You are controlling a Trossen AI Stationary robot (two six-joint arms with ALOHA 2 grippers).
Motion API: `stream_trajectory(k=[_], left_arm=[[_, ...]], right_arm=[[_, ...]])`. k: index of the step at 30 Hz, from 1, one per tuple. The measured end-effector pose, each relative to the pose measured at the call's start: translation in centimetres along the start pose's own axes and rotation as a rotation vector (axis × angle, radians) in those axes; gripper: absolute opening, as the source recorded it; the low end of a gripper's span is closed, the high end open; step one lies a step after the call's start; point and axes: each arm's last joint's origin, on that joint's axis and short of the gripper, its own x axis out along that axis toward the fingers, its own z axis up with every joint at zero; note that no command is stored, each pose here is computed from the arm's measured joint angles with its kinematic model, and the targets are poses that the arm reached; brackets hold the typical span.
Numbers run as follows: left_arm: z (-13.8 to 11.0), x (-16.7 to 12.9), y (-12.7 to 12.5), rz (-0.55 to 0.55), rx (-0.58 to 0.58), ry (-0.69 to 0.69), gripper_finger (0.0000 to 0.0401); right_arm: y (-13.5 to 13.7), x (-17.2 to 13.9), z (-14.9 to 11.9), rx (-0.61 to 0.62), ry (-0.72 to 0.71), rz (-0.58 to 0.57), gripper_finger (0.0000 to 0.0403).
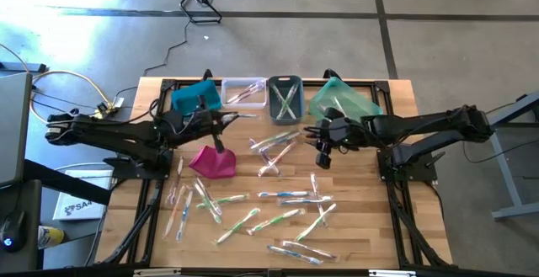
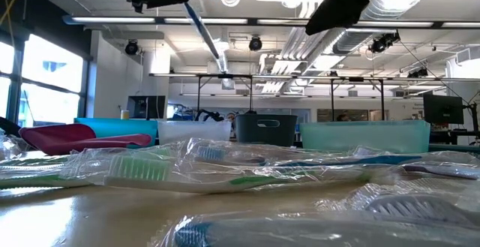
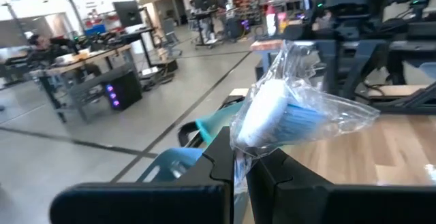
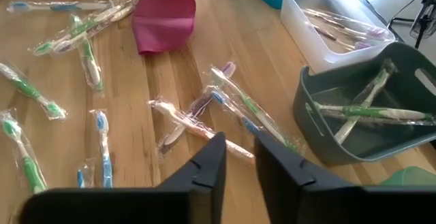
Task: Pick & Place Toothbrushes
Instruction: Put the blue toothbrush into the blue bin
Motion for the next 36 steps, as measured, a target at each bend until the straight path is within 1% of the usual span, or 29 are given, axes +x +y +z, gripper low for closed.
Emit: stream_trajectory(k=[3, 6, 10, 13, 17, 20, 22, 29, 31, 34, 36], left_arm=[[0.1, -0.5, 0.3, 0.017, 0.005, 0.014, 0.0008], [0.1, -0.8, 0.5, 0.023, 0.007, 0.019, 0.0008], [0.1, -1.2, 0.8, 0.062, 0.016, 0.044, 0.0008], [-0.2, -1.4, 1.1, 0.148, 0.031, 0.085, 0.0008], [-0.5, -1.6, 1.5, 0.268, 0.049, 0.137, 0.0008], [-0.6, -1.6, 1.6, 0.325, 0.055, 0.151, 0.0008], [-0.6, -1.7, 1.7, 0.345, 0.057, 0.155, 0.0008], [-0.9, -1.6, 1.9, 0.364, 0.074, 0.183, 0.0008], [-1.2, -1.4, 2.3, 0.351, 0.071, 0.197, 0.0008], [-1.2, -1.1, 3.3, 0.294, 0.030, 0.241, 0.0008], [-0.9, -0.9, 4.1, 0.278, 0.006, 0.273, 0.0008]], right_arm=[[0.0, 0.0, 0.0, 0.001, -0.001, -0.002, 0.0031], [0.0, 0.0, 0.0, 0.001, -0.001, -0.003, 0.0009], [-0.1, 0.0, 0.1, 0.004, -0.016, -0.032, 0.0007], [-0.2, 0.0, 0.3, 0.007, -0.037, -0.075, 0.0005], [-0.3, 0.0, 0.3, 0.008, -0.040, -0.085, 0.0003], [-0.4, 0.0, 0.3, 0.011, -0.039, -0.087, 0.0003], [-0.6, 0.1, 0.3, 0.017, -0.039, -0.096, 0.0003], [-1.7, 1.6, 0.4, 0.045, -0.017, -0.131, 0.0004], [-2.1, 2.2, 0.5, 0.053, -0.008, -0.144, 0.0004], [-2.6, 3.6, 0.3, 0.031, 0.022, -0.153, 0.0004], [-3.1, 4.1, 0.3, 0.023, 0.028, -0.161, 0.0004]])
